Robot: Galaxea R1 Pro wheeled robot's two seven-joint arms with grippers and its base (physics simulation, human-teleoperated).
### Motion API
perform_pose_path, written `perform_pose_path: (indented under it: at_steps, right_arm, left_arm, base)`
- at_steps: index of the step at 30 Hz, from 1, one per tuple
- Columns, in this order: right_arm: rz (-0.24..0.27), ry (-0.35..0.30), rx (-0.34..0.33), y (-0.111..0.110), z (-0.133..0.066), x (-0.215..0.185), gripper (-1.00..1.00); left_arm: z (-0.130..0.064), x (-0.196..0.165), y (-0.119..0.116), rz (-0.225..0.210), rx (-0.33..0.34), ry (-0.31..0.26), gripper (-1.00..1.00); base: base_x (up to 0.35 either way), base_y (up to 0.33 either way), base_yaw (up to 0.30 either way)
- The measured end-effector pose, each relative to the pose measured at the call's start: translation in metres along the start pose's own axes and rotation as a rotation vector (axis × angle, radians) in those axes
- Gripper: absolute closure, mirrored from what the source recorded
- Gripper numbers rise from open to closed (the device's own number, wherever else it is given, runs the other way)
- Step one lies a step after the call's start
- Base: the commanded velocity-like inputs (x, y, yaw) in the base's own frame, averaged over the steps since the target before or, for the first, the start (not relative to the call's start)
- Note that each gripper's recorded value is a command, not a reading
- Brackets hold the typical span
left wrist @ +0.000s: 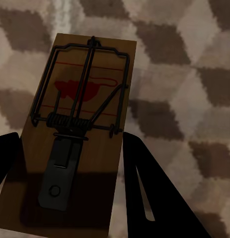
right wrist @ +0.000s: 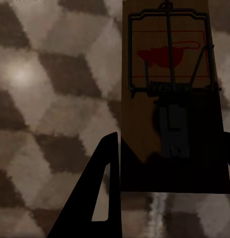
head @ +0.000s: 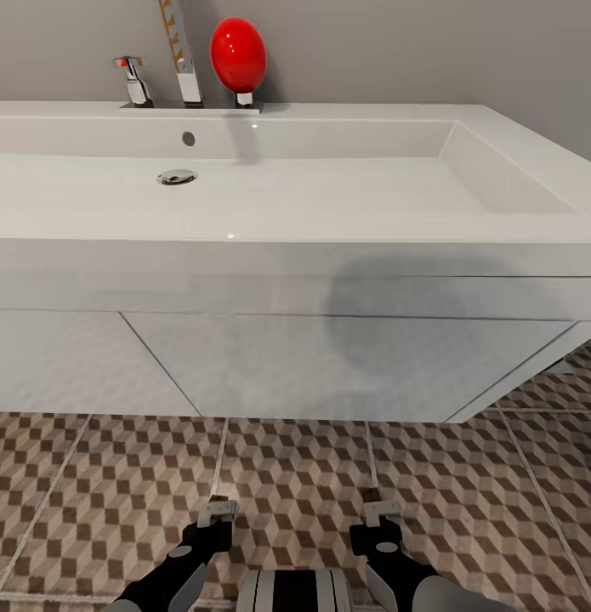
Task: Take the four mousetraps from the cabinet in the bathroom and place them on the bathroom floor. Make sure all four end up on the same floor surface, and ensure that at least two of them are either under or directly next to the same bathroom sink.
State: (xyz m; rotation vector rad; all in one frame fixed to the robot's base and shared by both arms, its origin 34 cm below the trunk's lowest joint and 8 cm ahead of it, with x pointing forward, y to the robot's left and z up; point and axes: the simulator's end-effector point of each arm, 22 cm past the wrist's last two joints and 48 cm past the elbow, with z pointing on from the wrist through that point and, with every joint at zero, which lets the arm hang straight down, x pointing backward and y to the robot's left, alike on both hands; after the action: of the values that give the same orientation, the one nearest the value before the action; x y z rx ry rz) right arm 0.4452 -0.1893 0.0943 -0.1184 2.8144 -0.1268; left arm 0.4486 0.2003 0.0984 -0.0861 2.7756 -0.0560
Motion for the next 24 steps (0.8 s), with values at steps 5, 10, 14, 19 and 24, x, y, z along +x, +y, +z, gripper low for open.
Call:
perform_pose_path:
  at_steps: [5,10,14,19,24]
  right_arm:
    - [-0.001,-0.001,0.0,0.0,0.0,0.0,1.0]
    - [-0.003,-0.002,0.0,0.0,0.0,0.0,1.0]
    - [-0.005,-0.004,0.002,0.002,0.0,-0.002,1.0]
    - [-0.002,-0.038,0.013,0.001,0.0,-0.023,1.0]
    - [0.003,-0.066,0.042,-0.011,0.001,-0.056,1.0]
  left_arm:
    - [0.0,-0.002,0.0,-0.001,-0.001,-0.007,1.0]
    - [0.0,-0.005,0.001,-0.003,-0.003,-0.022,1.0]
    - [0.0,-0.009,0.0,-0.004,-0.001,-0.032,1.0]
    - [-0.001,-0.042,-0.016,-0.008,0.034,-0.079,1.0]
    - [0.003,-0.093,-0.028,0.003,0.058,-0.089,1.0]
  base:
    - [0.0,0.0,0.0]
    - [0.0,0.0,0.0]
    - [0.0,0.0,0.0]
    - [0.0,0.0,0.0]
    - [0.0,0.0,0.0]
